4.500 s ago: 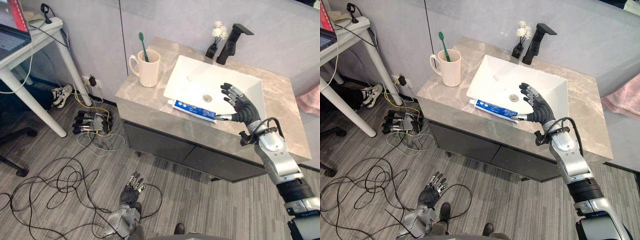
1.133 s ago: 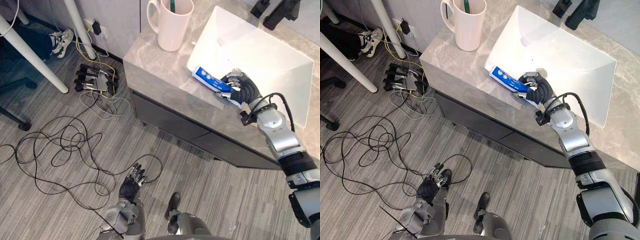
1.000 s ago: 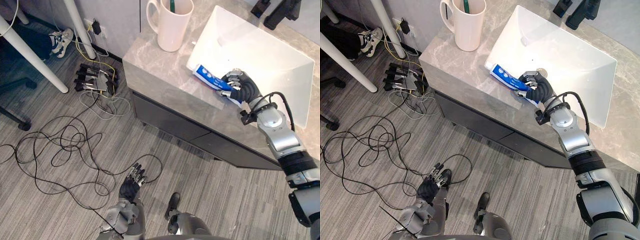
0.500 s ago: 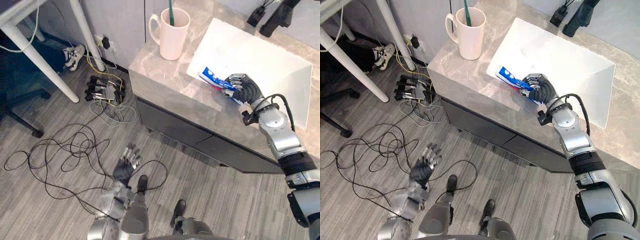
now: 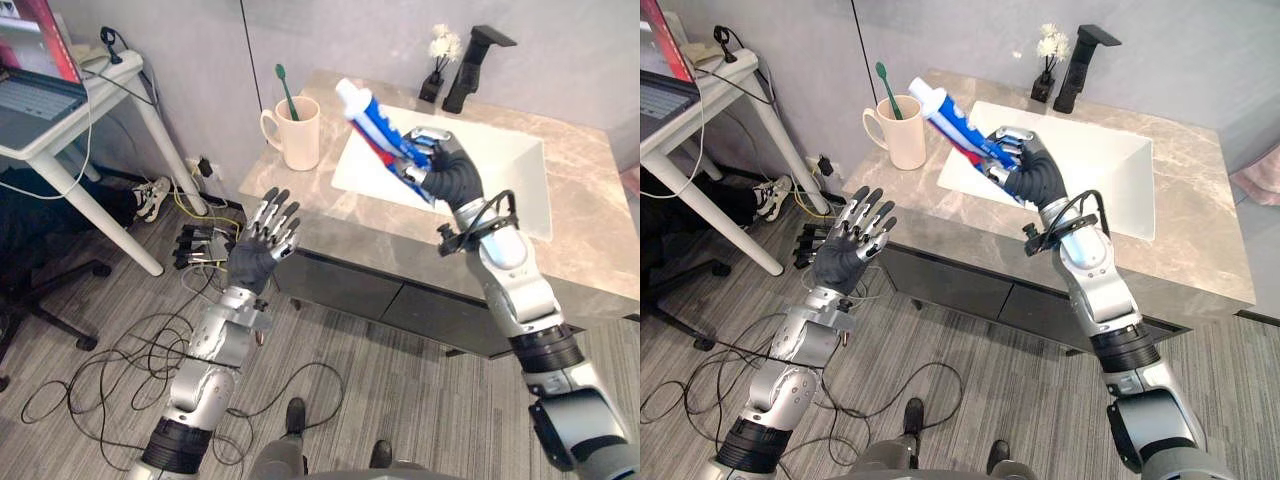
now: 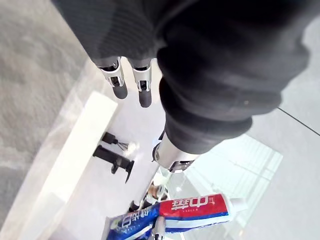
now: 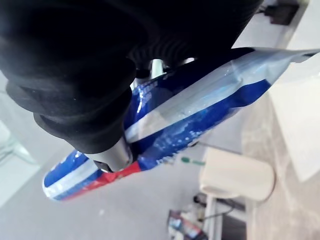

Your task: Organize washtable

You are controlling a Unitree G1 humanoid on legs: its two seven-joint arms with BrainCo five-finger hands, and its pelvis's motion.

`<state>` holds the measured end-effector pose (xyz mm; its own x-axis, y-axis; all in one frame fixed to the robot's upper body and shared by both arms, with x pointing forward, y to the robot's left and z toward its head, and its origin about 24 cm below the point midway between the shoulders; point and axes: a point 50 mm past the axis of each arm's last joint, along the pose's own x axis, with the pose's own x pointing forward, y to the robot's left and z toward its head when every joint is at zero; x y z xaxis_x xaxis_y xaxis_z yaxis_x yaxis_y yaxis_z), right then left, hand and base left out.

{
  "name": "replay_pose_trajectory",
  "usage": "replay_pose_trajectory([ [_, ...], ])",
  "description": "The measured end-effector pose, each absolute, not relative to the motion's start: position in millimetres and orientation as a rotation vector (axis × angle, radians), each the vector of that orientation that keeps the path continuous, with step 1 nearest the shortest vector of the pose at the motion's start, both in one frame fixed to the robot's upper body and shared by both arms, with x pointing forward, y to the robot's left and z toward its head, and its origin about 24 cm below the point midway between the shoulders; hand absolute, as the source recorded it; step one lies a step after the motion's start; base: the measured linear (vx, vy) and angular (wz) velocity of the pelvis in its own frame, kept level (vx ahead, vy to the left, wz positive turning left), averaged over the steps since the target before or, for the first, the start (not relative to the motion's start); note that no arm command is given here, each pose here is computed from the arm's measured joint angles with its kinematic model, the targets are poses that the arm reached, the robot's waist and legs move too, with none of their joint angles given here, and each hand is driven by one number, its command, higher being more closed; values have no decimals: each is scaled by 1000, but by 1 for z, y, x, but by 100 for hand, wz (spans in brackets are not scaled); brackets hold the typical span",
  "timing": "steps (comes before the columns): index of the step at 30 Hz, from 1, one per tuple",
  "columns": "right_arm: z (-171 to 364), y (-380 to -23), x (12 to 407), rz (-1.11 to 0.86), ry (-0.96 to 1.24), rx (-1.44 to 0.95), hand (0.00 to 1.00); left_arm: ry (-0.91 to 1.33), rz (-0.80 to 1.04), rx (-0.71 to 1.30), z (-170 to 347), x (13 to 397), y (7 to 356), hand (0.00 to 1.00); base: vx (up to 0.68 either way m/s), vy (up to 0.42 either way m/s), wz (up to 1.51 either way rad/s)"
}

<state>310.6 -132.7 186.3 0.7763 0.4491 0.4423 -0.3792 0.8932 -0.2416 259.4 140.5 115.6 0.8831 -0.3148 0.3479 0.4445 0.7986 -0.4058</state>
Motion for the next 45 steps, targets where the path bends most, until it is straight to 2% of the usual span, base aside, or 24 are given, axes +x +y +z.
replay_pose_trajectory([
  [21,130,-131,286,475,-347,-90,100,-59,-519,-559,84,255,111,0,-7,1,8],
  [45,67,-108,260,561,-105,-8,100,-66,-575,-586,91,258,96,0,3,-4,5],
])
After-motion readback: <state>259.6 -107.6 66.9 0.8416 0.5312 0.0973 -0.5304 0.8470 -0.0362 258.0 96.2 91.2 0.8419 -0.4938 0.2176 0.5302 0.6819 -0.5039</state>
